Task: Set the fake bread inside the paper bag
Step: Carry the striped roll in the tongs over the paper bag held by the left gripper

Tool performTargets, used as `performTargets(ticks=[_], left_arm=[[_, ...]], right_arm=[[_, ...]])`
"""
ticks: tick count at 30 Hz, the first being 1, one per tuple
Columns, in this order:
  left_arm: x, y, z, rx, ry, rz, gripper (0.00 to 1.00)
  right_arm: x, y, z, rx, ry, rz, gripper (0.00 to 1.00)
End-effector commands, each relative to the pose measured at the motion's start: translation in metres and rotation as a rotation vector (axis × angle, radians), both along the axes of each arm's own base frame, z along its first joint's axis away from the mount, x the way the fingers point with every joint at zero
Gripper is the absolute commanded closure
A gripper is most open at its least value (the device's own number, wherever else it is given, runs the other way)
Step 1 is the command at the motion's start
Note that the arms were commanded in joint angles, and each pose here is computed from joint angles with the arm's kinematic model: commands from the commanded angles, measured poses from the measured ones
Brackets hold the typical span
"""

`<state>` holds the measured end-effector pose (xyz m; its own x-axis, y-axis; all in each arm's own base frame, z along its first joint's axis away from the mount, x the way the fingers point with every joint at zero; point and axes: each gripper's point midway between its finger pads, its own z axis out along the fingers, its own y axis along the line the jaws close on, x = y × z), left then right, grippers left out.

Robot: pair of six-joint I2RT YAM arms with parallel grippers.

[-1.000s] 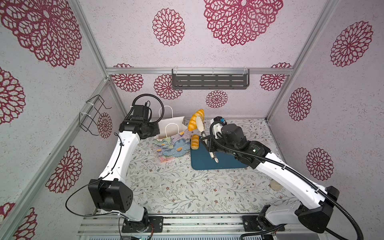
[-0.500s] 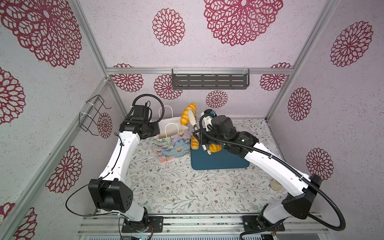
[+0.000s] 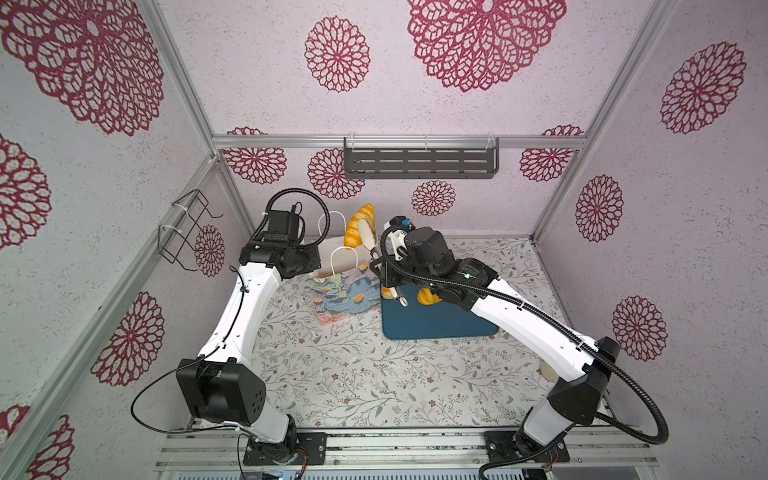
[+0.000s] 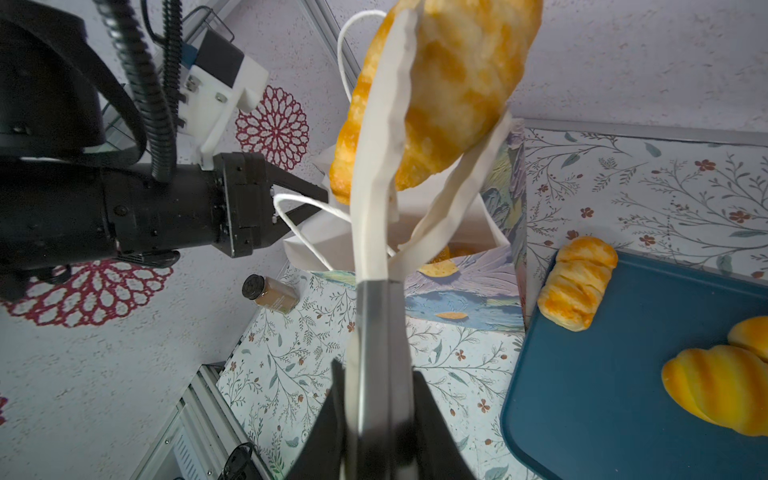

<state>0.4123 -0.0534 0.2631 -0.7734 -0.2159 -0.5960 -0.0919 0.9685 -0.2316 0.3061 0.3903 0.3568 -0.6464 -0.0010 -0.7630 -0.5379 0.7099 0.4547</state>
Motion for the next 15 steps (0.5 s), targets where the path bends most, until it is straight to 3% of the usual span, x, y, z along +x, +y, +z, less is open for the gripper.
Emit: performTargets(ticks=[1,15], left_arm=[[-0.011,-0.002,-0.006,0.008,0.032,-0.017,1.00],[-0.011,-0.004,-0.002,-0.002,0.017,-0.019,1.00]], right_arm=[[-0.005,0.012,0.040,0.093,-0.073,0.034,1.00],[-0.021,0.042,0.025,0.082,-0.038,0.092,1.00]])
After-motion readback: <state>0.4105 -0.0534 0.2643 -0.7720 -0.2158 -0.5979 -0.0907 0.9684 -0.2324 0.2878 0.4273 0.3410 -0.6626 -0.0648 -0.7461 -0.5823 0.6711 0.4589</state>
